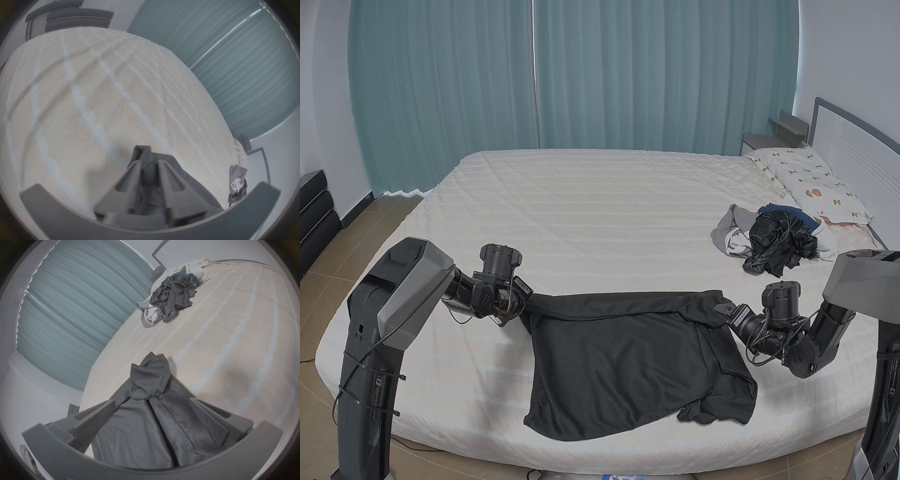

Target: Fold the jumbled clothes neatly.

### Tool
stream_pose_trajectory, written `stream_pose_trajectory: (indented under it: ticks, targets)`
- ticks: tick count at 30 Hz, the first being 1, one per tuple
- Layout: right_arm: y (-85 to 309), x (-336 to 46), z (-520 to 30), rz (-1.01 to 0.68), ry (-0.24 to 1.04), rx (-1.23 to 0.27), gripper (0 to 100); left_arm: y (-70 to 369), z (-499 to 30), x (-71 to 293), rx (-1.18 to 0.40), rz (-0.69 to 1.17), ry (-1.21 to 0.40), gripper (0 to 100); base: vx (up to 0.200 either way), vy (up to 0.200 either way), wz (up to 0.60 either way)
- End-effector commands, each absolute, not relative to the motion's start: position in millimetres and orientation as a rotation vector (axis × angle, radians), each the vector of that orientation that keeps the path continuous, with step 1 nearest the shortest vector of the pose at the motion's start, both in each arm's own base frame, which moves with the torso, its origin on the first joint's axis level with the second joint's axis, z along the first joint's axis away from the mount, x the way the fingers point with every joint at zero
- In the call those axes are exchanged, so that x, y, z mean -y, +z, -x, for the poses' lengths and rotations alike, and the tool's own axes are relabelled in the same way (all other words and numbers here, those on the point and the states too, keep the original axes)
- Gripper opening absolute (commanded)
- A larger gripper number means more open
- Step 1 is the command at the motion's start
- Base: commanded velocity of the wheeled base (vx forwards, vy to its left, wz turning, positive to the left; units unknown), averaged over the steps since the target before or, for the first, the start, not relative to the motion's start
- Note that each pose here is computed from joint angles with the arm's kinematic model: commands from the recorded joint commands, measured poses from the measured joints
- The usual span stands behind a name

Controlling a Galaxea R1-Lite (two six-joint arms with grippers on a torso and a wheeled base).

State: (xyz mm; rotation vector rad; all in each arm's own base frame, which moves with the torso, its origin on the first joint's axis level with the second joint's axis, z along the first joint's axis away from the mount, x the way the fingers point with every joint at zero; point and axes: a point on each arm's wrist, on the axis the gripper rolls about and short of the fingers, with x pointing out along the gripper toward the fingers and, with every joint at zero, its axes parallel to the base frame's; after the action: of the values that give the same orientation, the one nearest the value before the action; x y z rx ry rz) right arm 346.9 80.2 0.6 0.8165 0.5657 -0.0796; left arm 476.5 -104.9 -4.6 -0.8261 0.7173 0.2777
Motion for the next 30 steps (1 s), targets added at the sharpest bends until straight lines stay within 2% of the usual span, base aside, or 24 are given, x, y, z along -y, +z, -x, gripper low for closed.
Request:
stream_pose_trajectory:
  ticks: [1, 9, 18, 19, 25, 30]
  targets:
    - [-5, -93, -356, -0.803, -0.055, -0.578, 100, -7, -480, 103, -0.701, 0.873, 0.299, 0, 0.000, 0.000, 0.00]
    - [-34, -96, -392, -0.633, -0.141, -0.556, 100, -3, -484, 97, -0.670, 0.932, 0.315, 0, 0.000, 0.000, 0.00]
    - [-42, -104, -418, -0.559, -0.108, -0.509, 100, -4, -482, 96, -0.677, 0.931, 0.322, 0, 0.000, 0.000, 0.00]
    - [-42, -105, -425, -0.530, -0.097, -0.495, 0, -5, -482, 97, -0.680, 0.930, 0.322, 0, 0.000, 0.000, 0.00]
    - [-25, -101, -434, -0.541, -0.093, -0.428, 0, -6, -482, 96, -0.675, 0.923, 0.332, 0, 0.000, 0.000, 0.00]
    - [11, -81, -446, -0.569, -0.110, -0.332, 0, 2, -484, 96, -0.591, 0.887, 0.403, 0, 0.000, 0.000, 0.00]
